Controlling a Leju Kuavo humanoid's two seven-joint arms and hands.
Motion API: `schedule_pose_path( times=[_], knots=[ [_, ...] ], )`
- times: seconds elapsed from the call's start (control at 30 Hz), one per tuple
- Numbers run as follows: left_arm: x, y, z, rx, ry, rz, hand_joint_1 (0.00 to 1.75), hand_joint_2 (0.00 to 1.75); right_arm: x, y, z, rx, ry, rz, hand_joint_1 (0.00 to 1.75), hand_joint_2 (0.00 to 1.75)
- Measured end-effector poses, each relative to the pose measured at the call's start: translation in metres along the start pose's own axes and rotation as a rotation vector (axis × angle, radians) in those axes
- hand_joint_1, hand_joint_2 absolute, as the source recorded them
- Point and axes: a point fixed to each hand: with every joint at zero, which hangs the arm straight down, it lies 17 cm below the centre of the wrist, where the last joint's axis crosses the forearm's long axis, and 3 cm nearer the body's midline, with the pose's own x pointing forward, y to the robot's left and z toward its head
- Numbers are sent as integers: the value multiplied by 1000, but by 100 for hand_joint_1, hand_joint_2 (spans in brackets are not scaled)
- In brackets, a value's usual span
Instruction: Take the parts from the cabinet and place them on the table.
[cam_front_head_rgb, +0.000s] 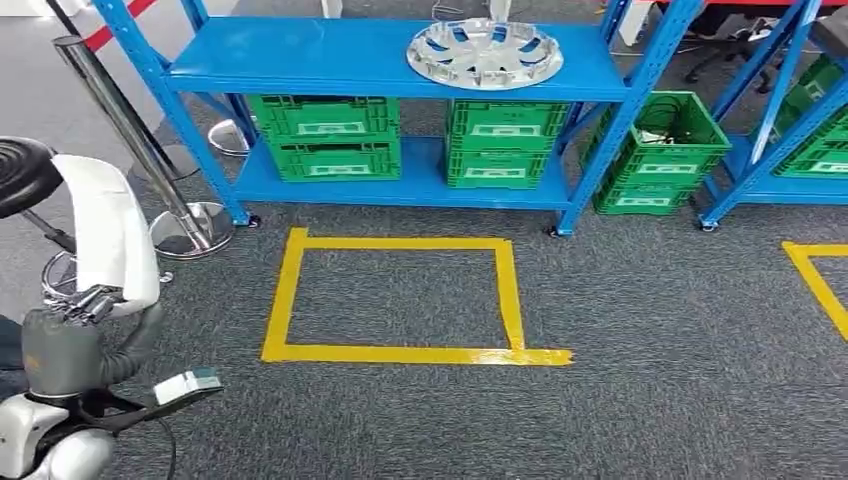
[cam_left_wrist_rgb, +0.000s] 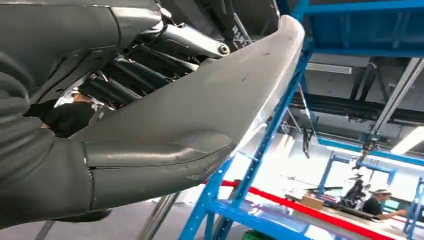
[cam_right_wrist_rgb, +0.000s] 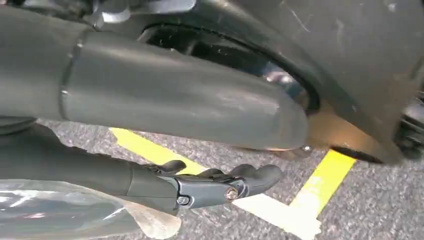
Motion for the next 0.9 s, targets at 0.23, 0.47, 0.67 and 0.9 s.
schedule_pose_path(
  times=[0.23, 0.47, 0.67, 0.9],
  knots=[
    [2, -2, -1, -4, -5, 5, 175, 175, 3, -1, -1, -1, -4, 1, 0, 0],
    [4, -5, 0, -17, -15, 9, 175, 175, 1, 2, 0, 5, -1, -2, 0, 0],
    [6, -6, 0, -21, -24, 11, 175, 175, 2, 1, -1, 4, -3, -2, 0, 0],
    [6, -5, -5, -12, -31, 10, 175, 175, 3, 4, -2, -9, 11, -1, 0, 0]
  ],
)
